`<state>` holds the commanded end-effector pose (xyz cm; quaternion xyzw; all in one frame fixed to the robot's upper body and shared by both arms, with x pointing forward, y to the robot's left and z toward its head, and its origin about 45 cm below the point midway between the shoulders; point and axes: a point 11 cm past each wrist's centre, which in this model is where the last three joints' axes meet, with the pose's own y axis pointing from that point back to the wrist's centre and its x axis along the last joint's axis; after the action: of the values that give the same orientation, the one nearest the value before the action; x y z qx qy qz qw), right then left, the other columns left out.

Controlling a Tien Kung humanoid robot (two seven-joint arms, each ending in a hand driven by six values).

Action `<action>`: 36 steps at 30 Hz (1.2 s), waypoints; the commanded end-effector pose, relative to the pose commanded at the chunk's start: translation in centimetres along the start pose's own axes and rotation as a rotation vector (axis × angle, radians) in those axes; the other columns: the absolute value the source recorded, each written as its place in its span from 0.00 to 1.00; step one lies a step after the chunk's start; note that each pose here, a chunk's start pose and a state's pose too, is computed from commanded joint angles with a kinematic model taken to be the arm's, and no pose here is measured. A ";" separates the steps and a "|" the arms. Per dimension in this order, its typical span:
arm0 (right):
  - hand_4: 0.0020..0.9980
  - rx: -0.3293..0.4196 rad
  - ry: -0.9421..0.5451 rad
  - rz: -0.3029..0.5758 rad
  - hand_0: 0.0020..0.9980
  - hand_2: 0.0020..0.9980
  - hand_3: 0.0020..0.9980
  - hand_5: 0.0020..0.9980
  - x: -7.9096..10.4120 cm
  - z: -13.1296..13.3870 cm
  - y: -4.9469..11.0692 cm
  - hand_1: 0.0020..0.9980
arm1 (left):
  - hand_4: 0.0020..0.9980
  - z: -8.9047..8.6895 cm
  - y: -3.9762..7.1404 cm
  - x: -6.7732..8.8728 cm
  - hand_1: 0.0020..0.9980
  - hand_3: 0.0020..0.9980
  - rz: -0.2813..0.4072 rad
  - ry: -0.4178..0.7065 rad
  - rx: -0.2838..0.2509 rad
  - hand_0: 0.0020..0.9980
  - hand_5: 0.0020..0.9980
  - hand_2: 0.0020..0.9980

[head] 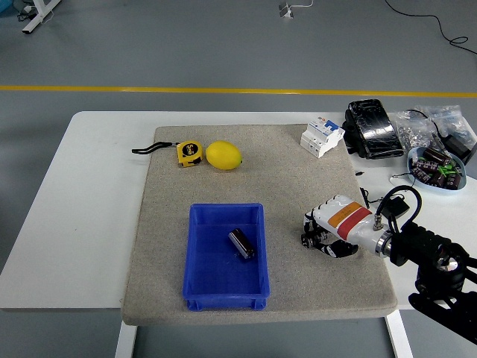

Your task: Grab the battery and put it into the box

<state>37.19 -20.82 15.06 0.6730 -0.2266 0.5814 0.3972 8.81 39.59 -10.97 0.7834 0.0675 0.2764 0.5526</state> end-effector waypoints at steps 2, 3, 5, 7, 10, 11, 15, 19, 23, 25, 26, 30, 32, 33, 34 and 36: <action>0.73 -0.001 -0.001 -0.002 0.47 0.49 0.48 0.06 0.0 0.0 0.0 0.45 | 0.72 0.0 0.0 0.0 0.64 0.68 0.000 0.000 0.000 0.73 0.67 0.71; 0.73 -0.002 -0.002 -0.003 0.47 0.49 0.48 0.06 -0.1 0.0 0.0 0.45 | 0.72 0.0 0.0 0.0 0.64 0.68 -0.001 -0.001 0.000 0.73 0.67 0.71; 0.73 -0.002 -0.003 -0.005 0.47 0.49 0.48 0.06 -0.1 0.1 0.0 0.45 | 0.72 0.0 0.0 0.0 0.64 0.68 -0.001 -0.001 0.000 0.73 0.67 0.71; 0.73 -0.004 -0.004 -0.007 0.47 0.49 0.48 0.06 -0.2 0.1 0.0 0.45 | 0.72 0.0 0.0 0.0 0.64 0.68 -0.002 -0.001 0.000 0.73 0.67 0.71; 0.73 -0.007 -0.003 -0.011 0.46 0.48 0.48 0.06 -0.4 0.2 0.1 0.44 | 0.72 0.0 0.0 0.0 0.64 0.68 -0.002 -0.002 -0.001 0.73 0.67 0.71; 0.73 -0.008 -0.004 -0.011 0.46 0.48 0.48 0.06 -0.4 0.2 0.1 0.44 | 0.72 0.0 0.0 0.0 0.64 0.68 -0.003 -0.003 -0.001 0.73 0.67 0.71; 0.73 -0.002 -0.007 -0.004 0.46 0.47 0.47 0.06 -0.2 0.0 0.1 0.43 | 0.72 -0.1 0.0 -0.1 0.64 0.68 -0.005 -0.004 0.001 0.73 0.67 0.71; 0.73 0.012 -0.004 0.009 0.46 0.47 0.47 0.06 0.3 -0.5 0.1 0.43 | 0.72 -0.2 0.0 -0.2 0.64 0.68 -0.008 -0.006 0.005 0.73 0.67 0.71; 0.74 0.023 -0.001 0.016 0.47 0.47 0.47 0.05 0.6 -0.9 0.1 0.42 | 0.72 -0.4 0.0 -0.3 0.64 0.68 -0.011 -0.019 0.007 0.73 0.67 0.71; 0.74 0.025 0.000 0.016 0.47 0.47 0.47 0.05 0.7 -1.0 0.1 0.42 | 0.72 -0.4 0.0 -0.3 0.64 0.68 -0.012 -0.026 0.007 0.73 0.67 0.71; 0.75 0.026 0.000 0.017 0.46 0.47 0.47 0.05 0.7 -1.0 0.1 0.42 | 0.72 -0.4 0.0 -0.3 0.64 0.68 -0.013 -0.027 0.007 0.73 0.67 0.71; 0.75 0.030 0.004 0.021 0.46 0.47 0.47 0.05 1.0 -1.2 0.2 0.42 | 0.72 -0.5 0.0 -0.4 0.64 0.68 -0.012 -0.027 0.010 0.73 0.67 0.71; 0.75 0.033 0.005 0.026 0.46 0.47 0.47 0.05 1.3 -1.3 0.1 0.42 | 0.72 -0.6 0.0 -0.3 0.64 0.68 -0.011 -0.029 0.011 0.73 0.67 0.71; 0.75 0.035 0.006 0.029 0.46 0.47 0.47 0.05 1.5 -1.3 0.1 0.42 | 0.72 -0.6 0.0 -0.3 0.64 0.68 -0.011 -0.029 0.012 0.73 0.67 0.71; 0.75 0.037 0.008 0.032 0.46 0.47 0.47 0.05 1.7 -1.4 0.1 0.42 | 0.72 -0.6 0.0 -0.3 0.64 0.68 -0.010 -0.029 0.012 0.73 0.67 0.71; 0.75 0.039 0.013 0.039 0.46 0.47 0.47 0.05 2.2 -1.5 0.0 0.42 | 0.72 -0.7 0.0 -0.3 0.64 0.68 -0.010 -0.030 0.014 0.73 0.67 0.71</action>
<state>36.76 -19.27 17.16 0.6722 -0.2259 0.5977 0.3739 8.21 40.03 -10.96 0.7910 0.0647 0.2615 0.5493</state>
